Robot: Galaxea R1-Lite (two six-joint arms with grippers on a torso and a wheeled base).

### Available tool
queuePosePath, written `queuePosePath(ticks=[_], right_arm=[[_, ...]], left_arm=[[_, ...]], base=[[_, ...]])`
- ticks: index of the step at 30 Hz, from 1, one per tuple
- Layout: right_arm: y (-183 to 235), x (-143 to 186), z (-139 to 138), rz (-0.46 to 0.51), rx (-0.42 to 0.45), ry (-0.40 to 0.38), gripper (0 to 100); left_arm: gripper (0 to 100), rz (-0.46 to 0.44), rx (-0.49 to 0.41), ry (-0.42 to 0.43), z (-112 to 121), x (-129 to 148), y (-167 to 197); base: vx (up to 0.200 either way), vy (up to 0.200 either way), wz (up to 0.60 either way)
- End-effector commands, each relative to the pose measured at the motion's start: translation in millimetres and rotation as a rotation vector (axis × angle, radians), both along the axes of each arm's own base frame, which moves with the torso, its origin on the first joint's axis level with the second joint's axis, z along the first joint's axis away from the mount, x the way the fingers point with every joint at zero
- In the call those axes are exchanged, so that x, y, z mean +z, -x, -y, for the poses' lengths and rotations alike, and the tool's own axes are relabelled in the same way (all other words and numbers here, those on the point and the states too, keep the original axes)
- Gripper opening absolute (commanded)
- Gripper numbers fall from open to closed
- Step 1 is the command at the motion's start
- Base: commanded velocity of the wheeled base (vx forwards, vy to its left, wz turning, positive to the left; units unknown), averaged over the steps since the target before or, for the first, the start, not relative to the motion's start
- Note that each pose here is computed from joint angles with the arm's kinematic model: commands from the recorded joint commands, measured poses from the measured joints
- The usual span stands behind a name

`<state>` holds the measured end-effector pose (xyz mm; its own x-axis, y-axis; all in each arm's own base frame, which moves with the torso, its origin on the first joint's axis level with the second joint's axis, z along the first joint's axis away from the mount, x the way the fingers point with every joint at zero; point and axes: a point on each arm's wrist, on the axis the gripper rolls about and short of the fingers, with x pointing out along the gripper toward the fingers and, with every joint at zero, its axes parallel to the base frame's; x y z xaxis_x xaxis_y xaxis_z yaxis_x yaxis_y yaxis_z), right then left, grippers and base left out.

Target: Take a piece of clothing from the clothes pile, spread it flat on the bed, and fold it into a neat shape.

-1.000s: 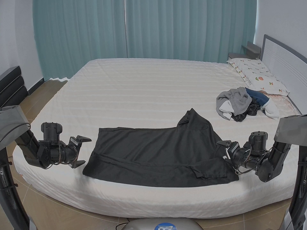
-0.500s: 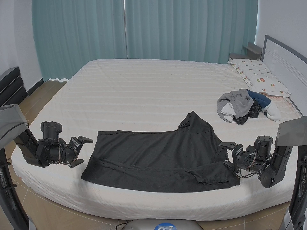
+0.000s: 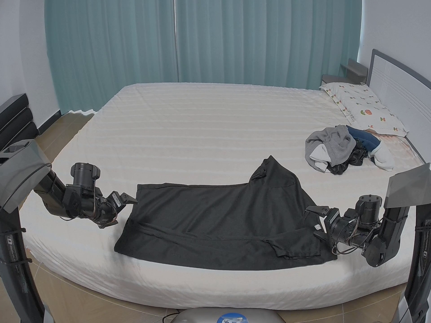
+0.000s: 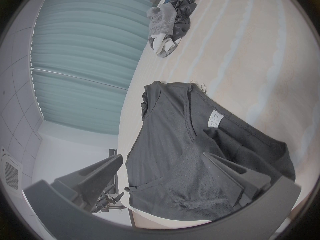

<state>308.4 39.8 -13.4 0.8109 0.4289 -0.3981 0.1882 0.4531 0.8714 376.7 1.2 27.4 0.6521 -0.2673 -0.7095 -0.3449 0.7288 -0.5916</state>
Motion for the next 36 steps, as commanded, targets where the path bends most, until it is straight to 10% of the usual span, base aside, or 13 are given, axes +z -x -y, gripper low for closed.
queuePosePath(ticks=[1, 18, 19, 36], right_arm=[[0.0, -3.7, -0.8, -0.006, 0.007, 0.010, 100], [0.9, -7.7, -4.4, -0.001, 0.023, 0.032, 100], [1.2, -8.2, -3.8, -0.003, 0.021, 0.032, 100], [1.3, -9.6, -4.5, -0.006, 0.014, 0.039, 100]], left_arm=[[100, -0.029, 0.001, -0.059, 7.4, -22.7, -13.6], [100, -0.031, -0.017, -0.074, 20.3, -30.3, -19.3], [0, -0.031, -0.016, -0.073, 20.3, -30.3, -19.3], [0, -0.065, 0.114, -0.125, 14.6, -37.8, -18.2]], base=[[0.000, 0.000, 0.00], [0.000, 0.000, 0.00], [0.000, 0.000, 0.00], [0.000, 0.000, 0.00]])
